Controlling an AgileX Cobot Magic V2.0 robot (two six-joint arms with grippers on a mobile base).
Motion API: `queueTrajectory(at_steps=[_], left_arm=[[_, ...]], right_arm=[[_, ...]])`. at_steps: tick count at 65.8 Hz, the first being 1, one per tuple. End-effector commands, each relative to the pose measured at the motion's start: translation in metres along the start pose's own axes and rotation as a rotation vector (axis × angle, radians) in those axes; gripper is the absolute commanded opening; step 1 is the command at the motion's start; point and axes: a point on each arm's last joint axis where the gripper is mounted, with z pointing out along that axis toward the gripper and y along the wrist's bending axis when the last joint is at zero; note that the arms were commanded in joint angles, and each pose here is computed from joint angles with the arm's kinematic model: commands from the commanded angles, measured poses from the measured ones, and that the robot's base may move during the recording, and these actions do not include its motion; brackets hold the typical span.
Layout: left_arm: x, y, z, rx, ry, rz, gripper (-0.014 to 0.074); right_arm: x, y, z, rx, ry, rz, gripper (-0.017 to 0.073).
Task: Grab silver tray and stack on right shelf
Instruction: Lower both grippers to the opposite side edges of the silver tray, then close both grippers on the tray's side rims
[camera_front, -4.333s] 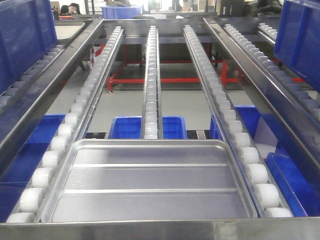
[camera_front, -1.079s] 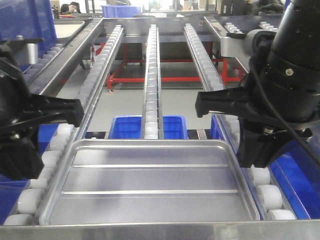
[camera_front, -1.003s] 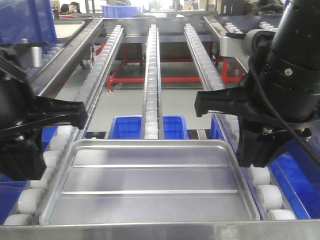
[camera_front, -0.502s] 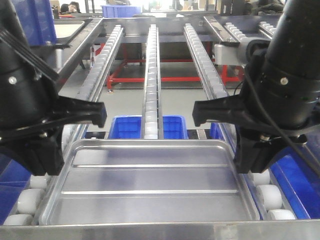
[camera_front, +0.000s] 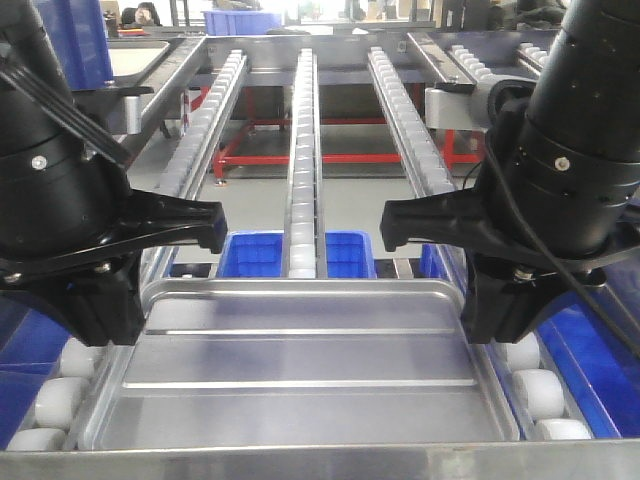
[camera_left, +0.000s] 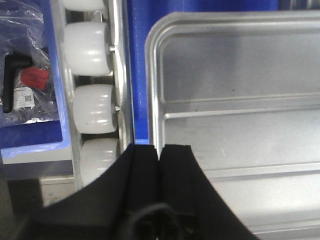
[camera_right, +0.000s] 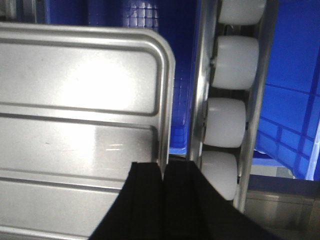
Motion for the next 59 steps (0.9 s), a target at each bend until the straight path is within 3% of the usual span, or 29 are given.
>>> queueTrajectory(at_steps=[1, 20, 34, 46, 59], left_arm=[[-0.0083, -0.0069, -0.0151, 0.052, -0.07, 0.003, -0.0091], [-0.0081, -0.0068, -0.0146, 0.05, -0.067, 0.003, -0.0091], [-0.0019, -0.0029, -0.0143, 0.007, 0.002, -0.012, -0.0091], [-0.0018, -0.0029, -0.0143, 0.007, 0.002, -0.012, -0.0077], [-0.0041, -0.0053, -0.0144, 0.034, -0.022, -0.037, 0.027]], right_arm=[[-0.01, 0.0051, -0.0139, -0.043, -0.071, -0.014, 0.007], [-0.0079, 0.0035, -0.0138, -0.026, -0.048, -0.013, 0.007], [-0.0076, 0.0033, -0.0137, -0.023, -0.045, -0.013, 0.0072], [-0.0079, 0.0035, -0.0138, -0.026, -0.048, -0.013, 0.0192], [-0.009, 0.0044, -0.0132, -0.035, -0.059, -0.013, 0.0326]])
